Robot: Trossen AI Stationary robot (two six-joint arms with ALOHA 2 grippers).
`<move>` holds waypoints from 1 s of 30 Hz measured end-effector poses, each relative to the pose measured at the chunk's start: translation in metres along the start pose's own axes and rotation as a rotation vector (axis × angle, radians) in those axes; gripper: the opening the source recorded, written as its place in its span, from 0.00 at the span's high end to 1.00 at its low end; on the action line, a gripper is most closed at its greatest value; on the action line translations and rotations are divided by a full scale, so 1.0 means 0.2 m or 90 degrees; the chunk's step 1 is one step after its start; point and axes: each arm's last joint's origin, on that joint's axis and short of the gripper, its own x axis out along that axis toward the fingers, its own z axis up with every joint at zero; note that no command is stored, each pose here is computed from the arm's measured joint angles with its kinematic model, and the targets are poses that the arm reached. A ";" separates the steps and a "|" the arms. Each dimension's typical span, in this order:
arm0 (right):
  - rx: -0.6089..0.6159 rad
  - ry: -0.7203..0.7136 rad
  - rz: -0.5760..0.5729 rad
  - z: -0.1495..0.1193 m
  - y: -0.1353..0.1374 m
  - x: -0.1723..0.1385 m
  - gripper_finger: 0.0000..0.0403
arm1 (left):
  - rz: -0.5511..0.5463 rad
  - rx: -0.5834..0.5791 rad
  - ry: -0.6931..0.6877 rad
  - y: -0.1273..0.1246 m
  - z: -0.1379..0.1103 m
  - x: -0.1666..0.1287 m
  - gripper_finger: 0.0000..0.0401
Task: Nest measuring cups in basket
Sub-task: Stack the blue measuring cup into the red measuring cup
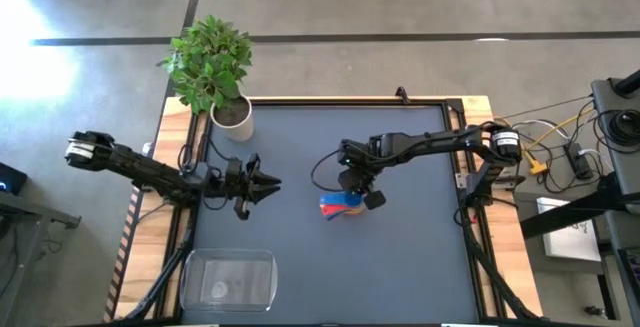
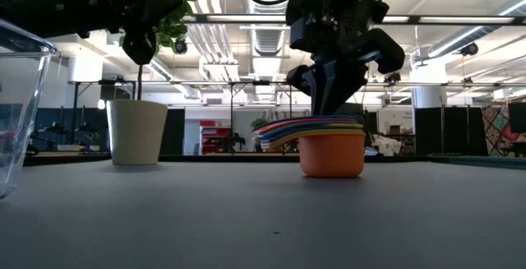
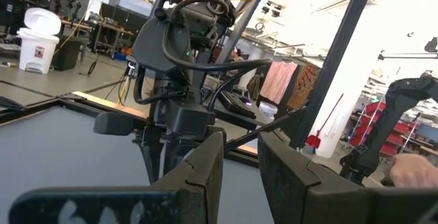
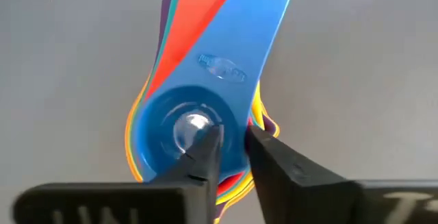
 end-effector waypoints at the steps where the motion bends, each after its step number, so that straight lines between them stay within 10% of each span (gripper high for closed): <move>1: 0.000 0.000 0.000 0.00 0.00 0.00 0.81 | 0.000 0.000 0.000 0.00 0.00 0.00 0.81; 12: 0.033 -0.037 -0.028 0.06 0.01 -0.14 0.59 | 0.001 0.002 0.002 0.00 0.00 0.00 0.81; 30: -0.022 -0.125 0.038 0.14 0.15 -0.11 0.68 | 0.034 -0.026 -0.012 0.00 0.01 0.02 0.81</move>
